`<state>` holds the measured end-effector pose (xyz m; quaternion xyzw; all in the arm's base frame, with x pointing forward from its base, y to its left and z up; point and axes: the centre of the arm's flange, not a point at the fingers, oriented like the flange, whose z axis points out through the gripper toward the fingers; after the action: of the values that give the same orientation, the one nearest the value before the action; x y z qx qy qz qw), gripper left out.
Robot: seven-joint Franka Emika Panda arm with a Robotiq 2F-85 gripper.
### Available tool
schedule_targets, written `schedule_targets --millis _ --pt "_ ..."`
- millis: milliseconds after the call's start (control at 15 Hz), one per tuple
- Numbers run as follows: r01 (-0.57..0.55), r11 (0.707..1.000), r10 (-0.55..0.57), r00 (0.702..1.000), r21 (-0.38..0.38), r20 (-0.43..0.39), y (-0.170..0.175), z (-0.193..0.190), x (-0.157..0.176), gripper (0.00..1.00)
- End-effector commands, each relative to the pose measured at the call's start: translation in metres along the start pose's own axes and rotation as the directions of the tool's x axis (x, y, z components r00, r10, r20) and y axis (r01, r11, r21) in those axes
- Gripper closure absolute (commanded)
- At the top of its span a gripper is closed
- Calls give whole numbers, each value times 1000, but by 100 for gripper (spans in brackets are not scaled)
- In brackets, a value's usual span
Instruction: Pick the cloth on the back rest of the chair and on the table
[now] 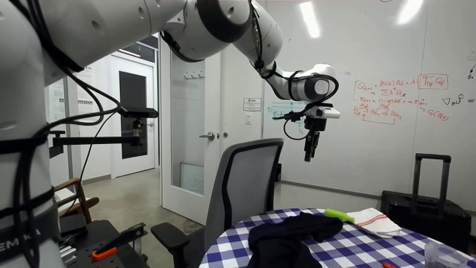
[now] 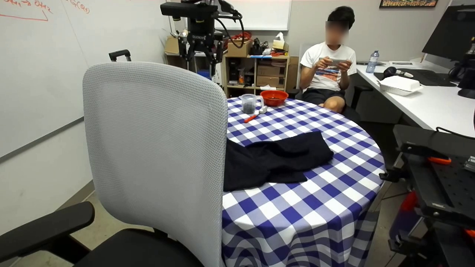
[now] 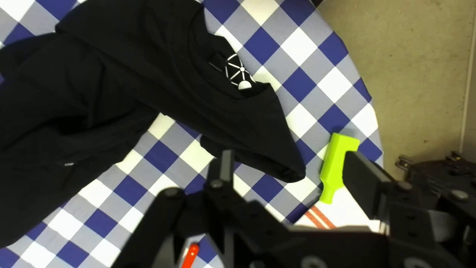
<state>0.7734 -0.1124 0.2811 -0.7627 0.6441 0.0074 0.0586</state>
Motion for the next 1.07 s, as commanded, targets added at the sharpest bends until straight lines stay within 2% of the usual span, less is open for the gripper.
schedule_targets --millis 0,200,467,733,1000 --pt "53 992 -47 998 -116 52 9 10 8 0" --pt "185 957 -157 978 -224 140 45 17 14 0" --pt "378 891 -319 915 -253 246 86 -7 27 0" --pt "561 793 -483 816 -236 316 126 -35 26 0" --pt "705 666 -582 695 -242 423 171 -30 9 0"
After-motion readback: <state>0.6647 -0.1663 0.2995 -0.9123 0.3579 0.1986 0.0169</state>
